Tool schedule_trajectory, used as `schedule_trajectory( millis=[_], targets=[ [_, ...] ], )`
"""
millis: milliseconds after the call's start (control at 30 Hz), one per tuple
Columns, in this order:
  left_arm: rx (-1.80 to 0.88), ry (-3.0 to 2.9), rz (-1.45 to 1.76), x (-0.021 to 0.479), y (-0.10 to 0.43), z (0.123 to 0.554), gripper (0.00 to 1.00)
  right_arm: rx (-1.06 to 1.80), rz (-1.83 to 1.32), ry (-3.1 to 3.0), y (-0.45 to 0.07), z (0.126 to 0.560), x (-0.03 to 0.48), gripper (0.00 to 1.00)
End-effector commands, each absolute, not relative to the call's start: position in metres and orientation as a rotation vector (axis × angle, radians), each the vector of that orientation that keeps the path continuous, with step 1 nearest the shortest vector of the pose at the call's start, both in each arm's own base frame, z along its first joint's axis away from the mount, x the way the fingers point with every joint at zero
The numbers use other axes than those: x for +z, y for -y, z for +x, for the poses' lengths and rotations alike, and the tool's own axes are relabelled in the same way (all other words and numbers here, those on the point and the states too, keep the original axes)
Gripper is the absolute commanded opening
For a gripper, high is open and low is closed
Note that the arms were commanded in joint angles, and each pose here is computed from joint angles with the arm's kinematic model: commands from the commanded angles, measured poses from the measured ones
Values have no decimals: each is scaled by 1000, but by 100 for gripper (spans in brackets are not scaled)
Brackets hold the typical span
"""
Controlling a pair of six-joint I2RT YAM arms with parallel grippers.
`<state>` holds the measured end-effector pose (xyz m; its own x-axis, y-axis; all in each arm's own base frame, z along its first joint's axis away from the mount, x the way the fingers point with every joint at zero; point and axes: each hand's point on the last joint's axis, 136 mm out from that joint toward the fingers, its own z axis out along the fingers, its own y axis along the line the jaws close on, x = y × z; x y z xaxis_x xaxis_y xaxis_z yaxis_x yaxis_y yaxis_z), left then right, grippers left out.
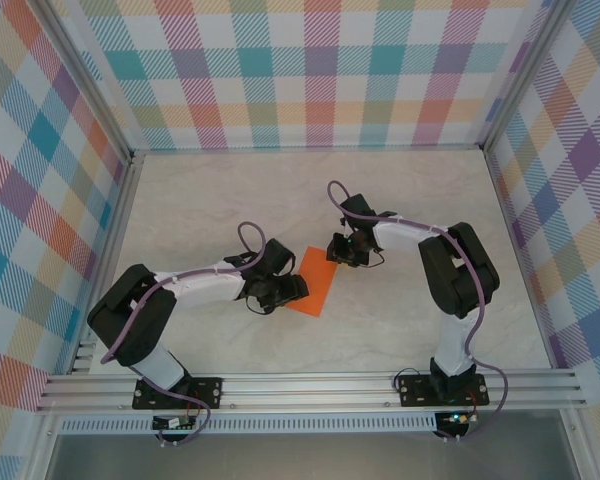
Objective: Fold a paper plane with a square sheet of paper (pick it up from the middle)
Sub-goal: Fold the triangle a second time at the center of the table.
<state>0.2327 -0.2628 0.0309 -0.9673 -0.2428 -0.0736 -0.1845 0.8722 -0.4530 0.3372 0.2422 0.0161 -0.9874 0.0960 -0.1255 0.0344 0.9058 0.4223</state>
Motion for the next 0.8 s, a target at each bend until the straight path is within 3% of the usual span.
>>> schedule_trajectory(
  millis=[0, 167, 467, 767],
  targets=[
    [-666, -2927, -326, 29, 267, 234, 66, 567, 140, -3064, -233, 311, -32, 30],
    [-754, -2919, -295, 29, 282, 237, 62, 567, 140, -3064, -233, 311, -32, 30],
    [-785, -2901, -275, 38, 288, 239, 47, 565, 141, -3068, -232, 310, -34, 30],
    [-850, -2889, -238, 47, 295, 236, 43, 568, 146, -3070, -233, 310, -35, 30]
  ],
)
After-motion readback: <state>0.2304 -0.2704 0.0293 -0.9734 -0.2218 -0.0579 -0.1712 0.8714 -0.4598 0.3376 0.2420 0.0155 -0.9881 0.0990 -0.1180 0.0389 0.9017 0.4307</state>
